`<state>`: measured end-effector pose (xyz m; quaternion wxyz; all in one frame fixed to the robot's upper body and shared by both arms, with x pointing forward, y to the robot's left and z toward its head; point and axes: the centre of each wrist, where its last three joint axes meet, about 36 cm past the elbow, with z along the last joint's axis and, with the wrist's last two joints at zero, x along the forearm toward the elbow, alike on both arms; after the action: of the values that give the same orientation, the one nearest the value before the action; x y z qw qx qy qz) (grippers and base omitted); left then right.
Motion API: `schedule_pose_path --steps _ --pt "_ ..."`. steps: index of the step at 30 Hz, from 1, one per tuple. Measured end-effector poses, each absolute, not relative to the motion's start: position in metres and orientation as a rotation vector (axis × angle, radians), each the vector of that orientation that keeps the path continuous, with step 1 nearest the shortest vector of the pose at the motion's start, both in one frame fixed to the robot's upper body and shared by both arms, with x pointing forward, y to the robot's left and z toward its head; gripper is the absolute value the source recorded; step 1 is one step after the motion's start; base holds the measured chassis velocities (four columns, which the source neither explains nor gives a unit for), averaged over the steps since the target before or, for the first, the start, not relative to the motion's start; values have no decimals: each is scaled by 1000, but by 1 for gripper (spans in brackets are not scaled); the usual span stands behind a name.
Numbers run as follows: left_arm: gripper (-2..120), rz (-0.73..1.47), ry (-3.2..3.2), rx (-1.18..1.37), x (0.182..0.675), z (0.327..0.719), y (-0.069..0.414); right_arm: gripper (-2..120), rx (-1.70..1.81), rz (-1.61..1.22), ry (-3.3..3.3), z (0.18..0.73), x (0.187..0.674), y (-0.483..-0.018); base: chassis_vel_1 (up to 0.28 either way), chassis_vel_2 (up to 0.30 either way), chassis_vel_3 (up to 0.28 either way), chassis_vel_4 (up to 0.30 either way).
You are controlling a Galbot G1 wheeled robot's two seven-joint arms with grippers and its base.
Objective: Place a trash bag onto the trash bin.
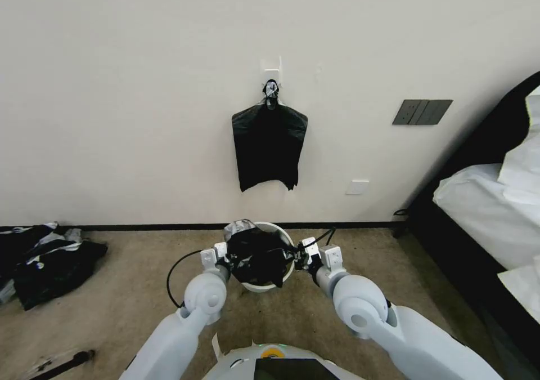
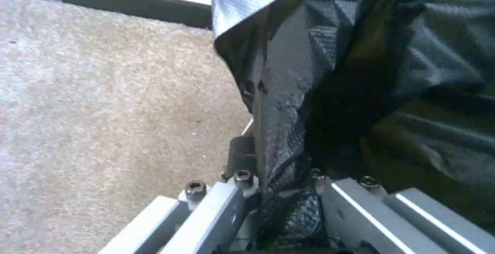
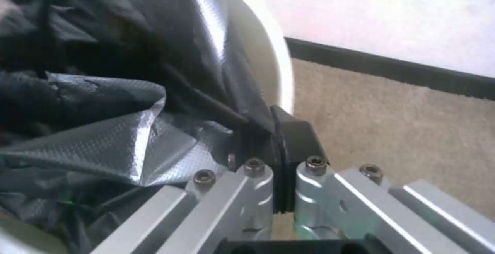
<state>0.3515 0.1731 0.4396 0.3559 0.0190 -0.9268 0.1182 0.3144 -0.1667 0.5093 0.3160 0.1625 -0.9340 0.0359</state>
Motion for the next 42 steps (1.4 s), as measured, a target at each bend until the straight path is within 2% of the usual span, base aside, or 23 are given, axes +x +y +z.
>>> schedule_pose_path --steps 13,16,19,20,22,23,25,26,28,30,32,34,37,42 --pt "1 318 -2411 52 347 449 180 0 396 77 -2449 509 307 -173 0 0 0 0" --pt "1 310 -2416 48 344 450 180 7 413 101 -2461 510 301 -173 0 0 0 0" --pt "1 277 -2441 37 339 453 181 22 473 155 -2532 516 291 -174 0 0 0 0" --pt "1 277 -2441 37 339 453 181 22 473 155 -2532 516 291 -174 0 0 0 0" --pt "1 265 -2454 31 337 458 184 34 545 171 -2581 527 285 -182 0 0 0 0" --pt "1 265 -2454 31 337 458 184 34 545 171 -2581 527 285 -182 0 0 0 0" --pt "1 249 -2471 30 336 463 189 43 600 210 -2641 537 278 -189 0 0 0 0" --pt "1 249 -2471 30 336 463 189 43 600 210 -2641 537 278 -189 0 0 0 0" --pt "1 231 -2482 21 335 467 193 55 674 255 -2720 546 274 -196 0 0 0 0" --pt "1 225 -2484 15 334 468 194 59 713 263 -2736 548 274 -198 0 0 0 0" --pt "1 204 -2493 -16 330 470 198 68 861 272 -2746 556 281 -201 0 0 0 0" --pt "1 197 -2497 -27 330 471 198 72 908 261 -2737 557 286 -201 0 0 0 0" --pt "1 164 -2517 -77 323 476 200 87 1044 198 -2680 553 317 -206 0 0 0 0" --pt "1 132 -2532 -129 315 480 202 99 1152 179 -2624 544 340 -212 0 0 0 0"
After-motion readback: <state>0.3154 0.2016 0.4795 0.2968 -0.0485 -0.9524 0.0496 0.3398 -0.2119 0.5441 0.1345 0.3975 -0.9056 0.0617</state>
